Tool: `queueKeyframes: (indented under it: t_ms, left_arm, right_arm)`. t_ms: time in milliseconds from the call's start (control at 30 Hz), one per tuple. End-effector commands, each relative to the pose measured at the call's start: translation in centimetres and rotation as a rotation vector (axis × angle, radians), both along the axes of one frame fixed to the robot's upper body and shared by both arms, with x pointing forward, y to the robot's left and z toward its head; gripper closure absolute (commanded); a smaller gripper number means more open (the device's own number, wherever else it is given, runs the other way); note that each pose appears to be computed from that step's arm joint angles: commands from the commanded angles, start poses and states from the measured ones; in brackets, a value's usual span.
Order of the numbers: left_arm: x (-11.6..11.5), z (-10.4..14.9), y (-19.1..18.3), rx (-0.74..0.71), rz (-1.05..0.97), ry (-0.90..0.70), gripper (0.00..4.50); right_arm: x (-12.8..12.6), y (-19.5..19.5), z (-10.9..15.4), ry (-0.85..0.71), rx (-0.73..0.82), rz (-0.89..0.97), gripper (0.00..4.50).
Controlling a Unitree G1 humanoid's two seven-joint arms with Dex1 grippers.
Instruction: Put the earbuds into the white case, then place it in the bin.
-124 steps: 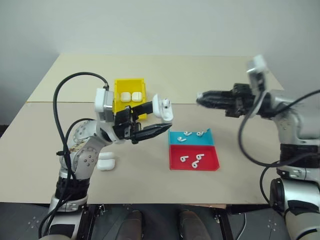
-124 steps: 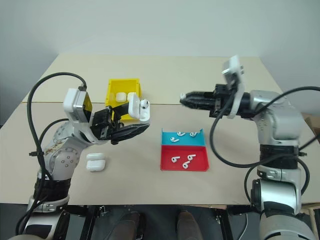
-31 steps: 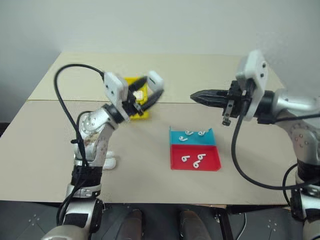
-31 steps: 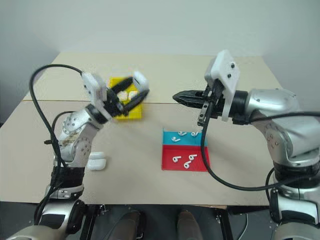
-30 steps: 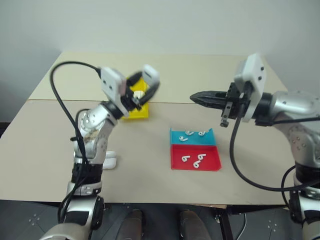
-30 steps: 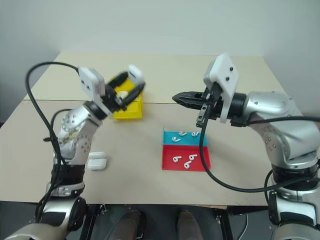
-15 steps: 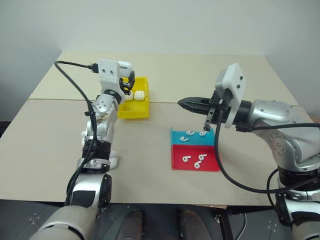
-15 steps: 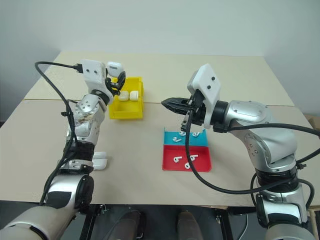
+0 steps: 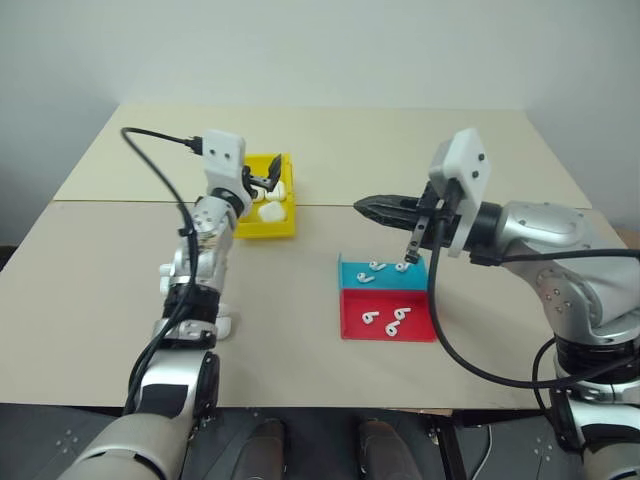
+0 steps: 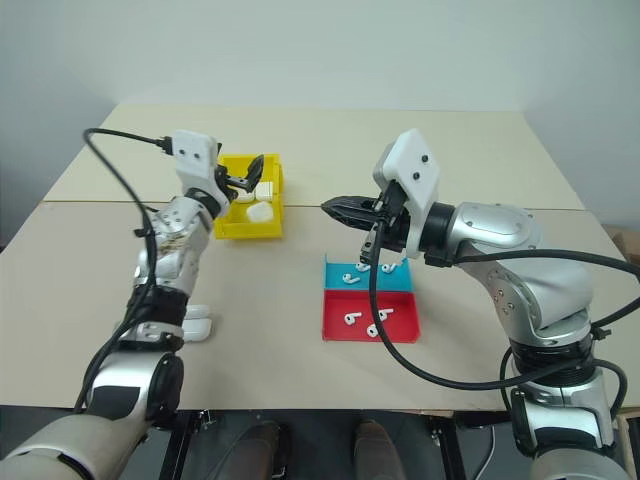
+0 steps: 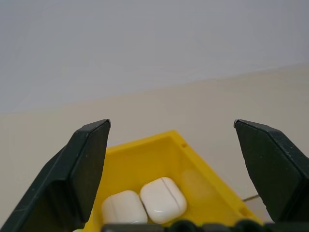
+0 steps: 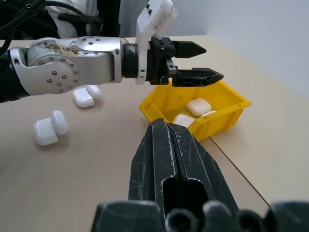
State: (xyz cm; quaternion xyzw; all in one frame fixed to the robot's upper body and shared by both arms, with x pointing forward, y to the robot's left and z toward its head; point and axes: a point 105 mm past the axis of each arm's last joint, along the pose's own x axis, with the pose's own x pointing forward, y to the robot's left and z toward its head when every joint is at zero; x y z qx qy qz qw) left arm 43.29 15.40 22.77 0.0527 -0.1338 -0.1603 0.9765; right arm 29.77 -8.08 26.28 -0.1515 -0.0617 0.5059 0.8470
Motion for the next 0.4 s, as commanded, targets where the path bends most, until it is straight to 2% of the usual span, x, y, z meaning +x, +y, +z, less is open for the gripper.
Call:
queueKeyframes:
  t_ms: [33,133,233,400]
  left_arm:
    - [-2.9,1.7,0.8,0.037,-0.135,-0.047,0.04]
    - [-5.7,1.3,1.3,0.096,-0.241,-0.017,0.04]
    - [-10.0,-0.3,1.7,0.194,-0.383,0.068,0.04]
    - [-16.0,-1.5,1.6,0.237,-0.572,0.198,0.04]
  right_arm:
    - [-0.4,0.1,1.0,-0.079,0.049,-0.011,4.50]
    - [0.1,-0.2,0.3,-0.107,0.057,-0.056,4.50]
    - [-0.2,-1.2,-1.3,-0.084,0.041,-0.079,4.50]
    - [-0.6,-2.5,-3.2,-0.047,-0.006,-0.108,4.50]
